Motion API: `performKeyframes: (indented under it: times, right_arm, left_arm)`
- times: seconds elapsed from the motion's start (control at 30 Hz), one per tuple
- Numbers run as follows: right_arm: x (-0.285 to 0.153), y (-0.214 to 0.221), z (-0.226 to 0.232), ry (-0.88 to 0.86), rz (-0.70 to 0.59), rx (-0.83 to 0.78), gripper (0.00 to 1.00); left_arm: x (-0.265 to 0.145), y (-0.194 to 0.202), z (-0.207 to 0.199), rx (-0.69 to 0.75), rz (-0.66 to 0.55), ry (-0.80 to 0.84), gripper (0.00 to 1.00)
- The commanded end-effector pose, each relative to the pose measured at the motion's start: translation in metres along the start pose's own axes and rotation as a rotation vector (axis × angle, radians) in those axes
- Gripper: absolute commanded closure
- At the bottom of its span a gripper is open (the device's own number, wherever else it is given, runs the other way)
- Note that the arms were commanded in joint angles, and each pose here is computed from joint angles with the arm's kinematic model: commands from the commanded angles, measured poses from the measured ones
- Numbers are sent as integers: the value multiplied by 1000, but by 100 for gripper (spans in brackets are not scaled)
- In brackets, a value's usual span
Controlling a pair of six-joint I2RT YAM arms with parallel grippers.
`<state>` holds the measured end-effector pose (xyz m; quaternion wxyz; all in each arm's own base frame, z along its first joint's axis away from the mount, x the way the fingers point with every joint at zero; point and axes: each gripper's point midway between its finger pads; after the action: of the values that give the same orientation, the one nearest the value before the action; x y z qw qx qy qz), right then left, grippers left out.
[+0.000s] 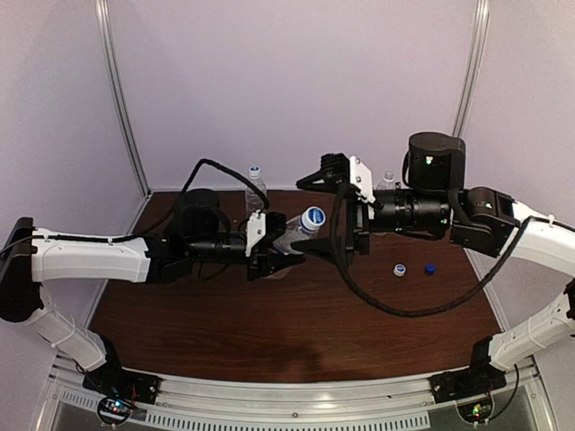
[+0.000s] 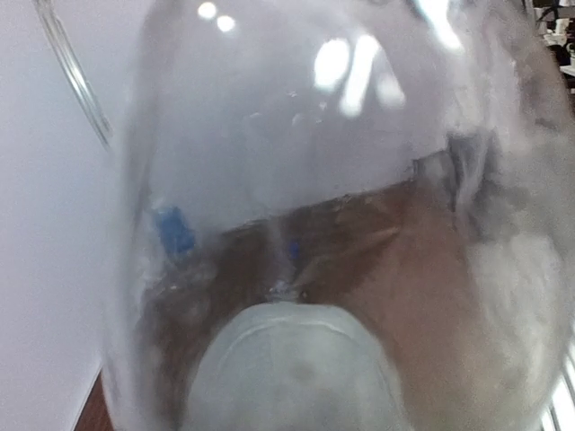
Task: Unscrew the bottle caps
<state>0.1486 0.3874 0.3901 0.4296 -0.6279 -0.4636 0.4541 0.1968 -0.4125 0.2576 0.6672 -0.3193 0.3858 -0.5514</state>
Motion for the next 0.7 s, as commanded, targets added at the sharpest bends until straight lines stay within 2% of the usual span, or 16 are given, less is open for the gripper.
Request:
performKeyframes:
  times: [0.0, 0.13, 0.43, 0.57, 0.67]
  right_arm:
    - [-6, -40, -50, 240, -257, 325, 1]
    - [-1, -26, -80, 389, -283, 521, 15]
    - [-5, -8, -96, 527, -260, 535, 30]
    - [3, -4, -96, 516, -234, 537, 44]
    - [9, 0, -95, 504, -210, 530, 45]
  left_arm:
    - [-17, -6, 56, -47, -29, -331, 62]
    - [-17, -5, 66, -49, -29, -416, 62]
    - [-17, 3, 72, -52, 11, -463, 62]
    - [-16, 2, 72, -45, 14, -459, 62]
    - [-17, 1, 73, -38, 17, -462, 62]
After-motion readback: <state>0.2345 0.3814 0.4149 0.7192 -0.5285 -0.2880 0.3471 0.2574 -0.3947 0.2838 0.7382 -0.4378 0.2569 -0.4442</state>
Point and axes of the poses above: each gripper's point midway between its finger pads, its own x axis out along the fingers, its own z axis along the line the jaws close on, y = z × x, and after that the axes turned 10 degrees about x, right-handed
